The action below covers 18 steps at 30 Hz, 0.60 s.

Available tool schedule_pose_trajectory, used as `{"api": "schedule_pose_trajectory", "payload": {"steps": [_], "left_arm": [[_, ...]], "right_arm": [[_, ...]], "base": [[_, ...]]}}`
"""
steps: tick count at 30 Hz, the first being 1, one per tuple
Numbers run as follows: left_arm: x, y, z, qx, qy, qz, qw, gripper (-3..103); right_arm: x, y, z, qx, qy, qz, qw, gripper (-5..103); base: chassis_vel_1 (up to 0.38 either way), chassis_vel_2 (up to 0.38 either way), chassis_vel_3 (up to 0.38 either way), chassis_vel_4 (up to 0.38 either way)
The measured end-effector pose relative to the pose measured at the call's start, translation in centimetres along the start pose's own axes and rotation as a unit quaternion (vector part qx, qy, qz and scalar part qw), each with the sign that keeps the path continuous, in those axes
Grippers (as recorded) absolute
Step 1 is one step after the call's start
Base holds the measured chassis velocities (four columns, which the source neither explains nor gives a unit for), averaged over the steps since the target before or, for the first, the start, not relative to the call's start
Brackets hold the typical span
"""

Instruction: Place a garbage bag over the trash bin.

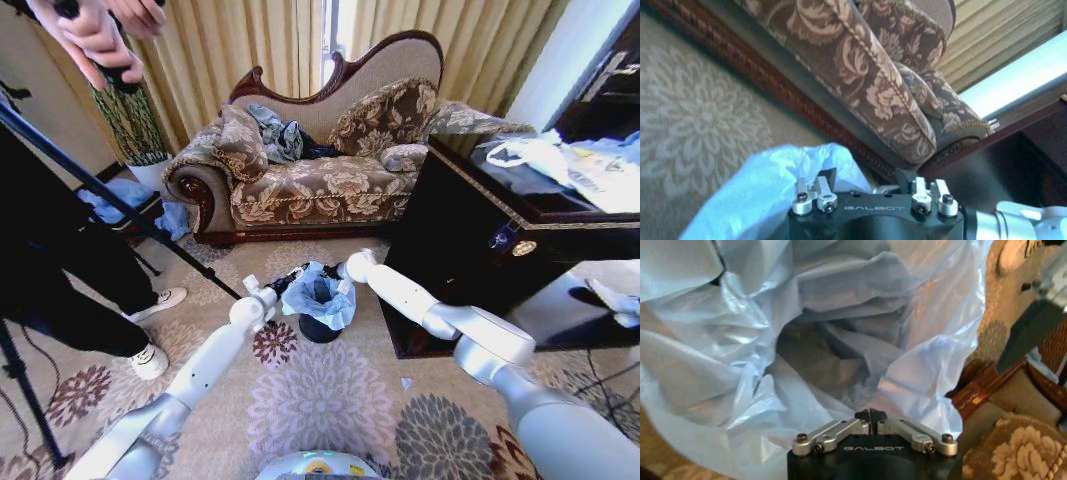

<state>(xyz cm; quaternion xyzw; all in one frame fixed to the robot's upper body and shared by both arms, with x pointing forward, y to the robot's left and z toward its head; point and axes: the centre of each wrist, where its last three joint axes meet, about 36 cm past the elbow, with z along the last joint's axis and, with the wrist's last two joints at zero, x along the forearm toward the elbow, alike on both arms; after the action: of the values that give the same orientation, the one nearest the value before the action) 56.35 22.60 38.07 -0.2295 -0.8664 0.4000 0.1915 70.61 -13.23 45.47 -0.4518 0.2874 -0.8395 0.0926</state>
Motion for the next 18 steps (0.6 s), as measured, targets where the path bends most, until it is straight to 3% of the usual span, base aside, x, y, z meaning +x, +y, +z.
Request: {"api": "schedule_pose_trajectory", "payload": {"steps": [1,3,6,9,10,12,14,18], "left_arm": [[0.0,-0.1,0.4,0.01,0.009,-0.002,0.9999,54],[0.0,-0.2,0.6,0.016,0.014,-0.002,0.9998,54],[-0.6,0.1,1.5,0.037,0.031,-0.009,0.9988,38],[-1.3,0.5,1.7,0.05,0.034,-0.015,0.9981,32],[-2.1,1.0,1.7,0.061,0.036,-0.023,0.9972,22],[-3.0,1.6,1.7,0.068,0.036,-0.033,0.9965,22],[-4.2,2.4,1.1,0.075,0.037,-0.048,0.9954,10],[-5.8,3.8,0.2,0.074,0.032,-0.069,0.9944,1]], "right_arm": [[0.1,0.3,0.1,-0.004,0.0,-0.001,1.0,0],[0.1,0.6,0.1,-0.006,0.0,-0.001,1.0,0],[0.2,1.0,0.2,-0.011,0.001,-0.003,1.0,0],[0.2,1.2,0.2,-0.013,0.001,-0.004,1.0,0],[0.3,1.4,0.2,-0.014,0.0,-0.004,1.0,0],[0.3,1.5,0.0,-0.016,-0.002,-0.004,1.0,0],[0.5,1.8,-0.1,-0.019,-0.005,-0.005,1.0,0],[1.0,2.5,-0.4,-0.023,-0.011,-0.007,1.0,0]], "base": [[0.0,0.0,0.0,0.0],[0.0,0.0,0.0,0.0],[0.0,0.0,0.0,0.0],[0.0,0.0,0.0,0.0],[0.0,0.0,0.0,0.0],[0.0,0.0,0.0,0.0],[0.0,0.0,0.0,0.0],[0.0,0.0,0.0,0.0]]}}
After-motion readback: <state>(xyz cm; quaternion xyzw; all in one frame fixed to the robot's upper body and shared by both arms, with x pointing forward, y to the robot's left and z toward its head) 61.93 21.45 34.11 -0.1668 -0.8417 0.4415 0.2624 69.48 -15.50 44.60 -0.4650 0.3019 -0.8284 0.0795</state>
